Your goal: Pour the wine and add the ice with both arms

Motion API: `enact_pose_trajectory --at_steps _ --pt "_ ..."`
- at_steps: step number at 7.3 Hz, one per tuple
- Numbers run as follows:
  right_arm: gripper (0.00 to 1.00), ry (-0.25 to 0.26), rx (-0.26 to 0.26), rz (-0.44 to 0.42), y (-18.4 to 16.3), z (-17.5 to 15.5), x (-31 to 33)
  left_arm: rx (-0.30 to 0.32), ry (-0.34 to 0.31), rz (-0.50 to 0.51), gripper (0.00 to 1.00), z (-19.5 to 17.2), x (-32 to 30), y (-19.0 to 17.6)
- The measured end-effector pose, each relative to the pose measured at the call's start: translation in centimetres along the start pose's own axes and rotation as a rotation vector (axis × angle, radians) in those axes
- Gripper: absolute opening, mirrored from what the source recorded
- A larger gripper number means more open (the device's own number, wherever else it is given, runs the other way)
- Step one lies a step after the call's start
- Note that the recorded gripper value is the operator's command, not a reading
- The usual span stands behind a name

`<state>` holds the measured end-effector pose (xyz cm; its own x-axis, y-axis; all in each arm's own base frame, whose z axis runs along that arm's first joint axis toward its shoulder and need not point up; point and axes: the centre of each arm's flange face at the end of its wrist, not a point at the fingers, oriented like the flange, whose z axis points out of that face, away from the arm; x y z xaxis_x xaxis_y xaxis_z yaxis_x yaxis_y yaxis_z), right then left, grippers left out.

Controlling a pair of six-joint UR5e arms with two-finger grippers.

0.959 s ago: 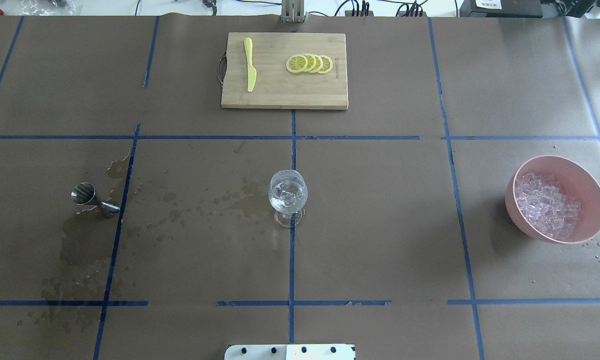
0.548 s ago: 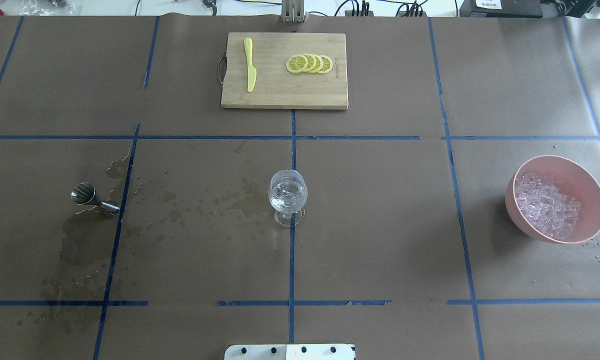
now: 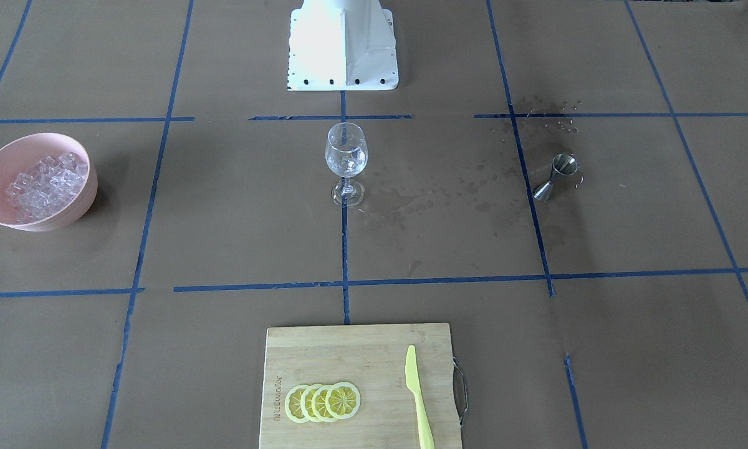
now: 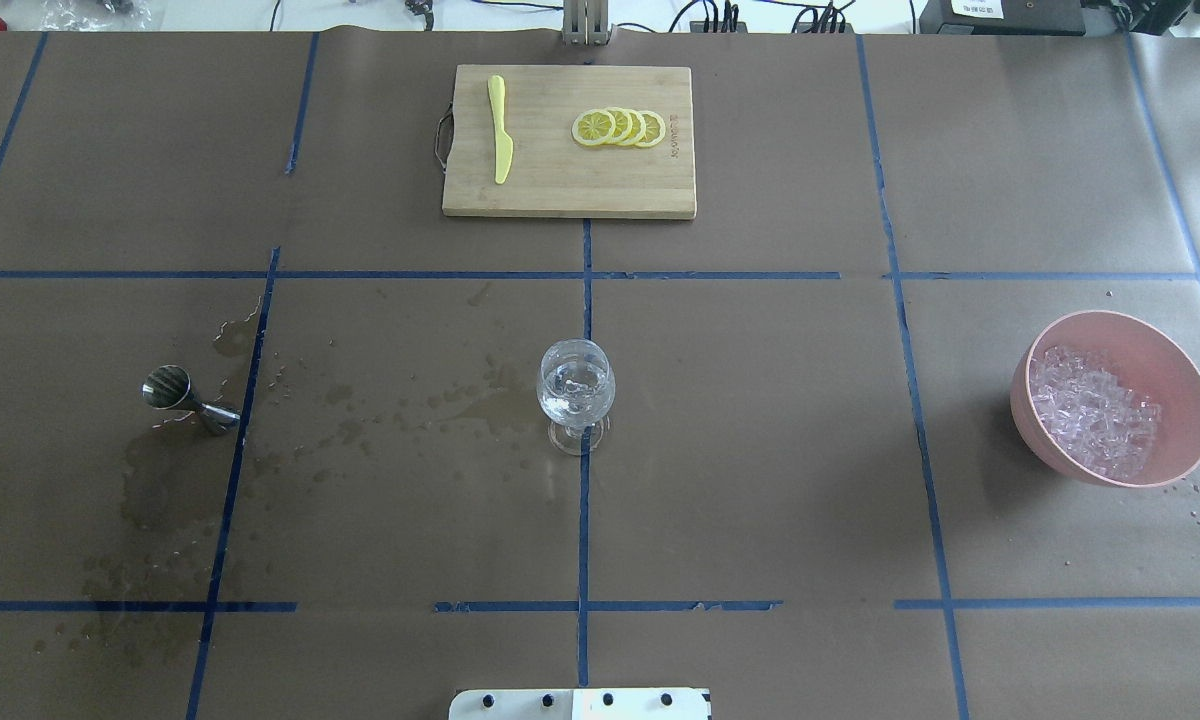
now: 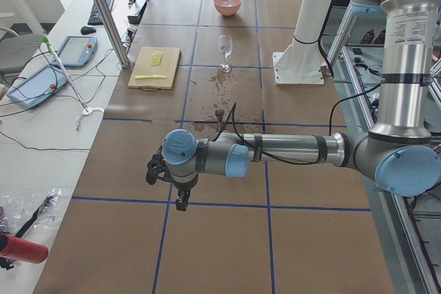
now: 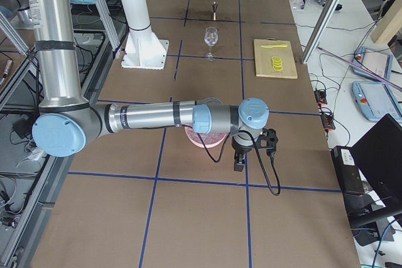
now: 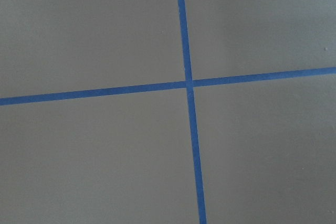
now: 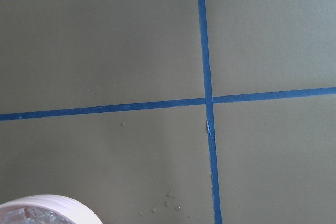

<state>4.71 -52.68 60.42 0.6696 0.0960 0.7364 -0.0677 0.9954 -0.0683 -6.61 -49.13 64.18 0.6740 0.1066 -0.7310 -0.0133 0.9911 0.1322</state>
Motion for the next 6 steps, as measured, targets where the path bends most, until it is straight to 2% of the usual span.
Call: enact_pose_trajectory --at_steps 2,6 --pt "1.0 0.028 -0.007 0.008 0.0 0.8 1.2 0.001 0.0 0.0 1.0 -0.2 0.1 0.0" --pt "1.0 0.055 0.033 -0.021 -0.9 1.5 2.2 -0.001 -0.001 -0.001 1.0 0.0 -0.1 0.1"
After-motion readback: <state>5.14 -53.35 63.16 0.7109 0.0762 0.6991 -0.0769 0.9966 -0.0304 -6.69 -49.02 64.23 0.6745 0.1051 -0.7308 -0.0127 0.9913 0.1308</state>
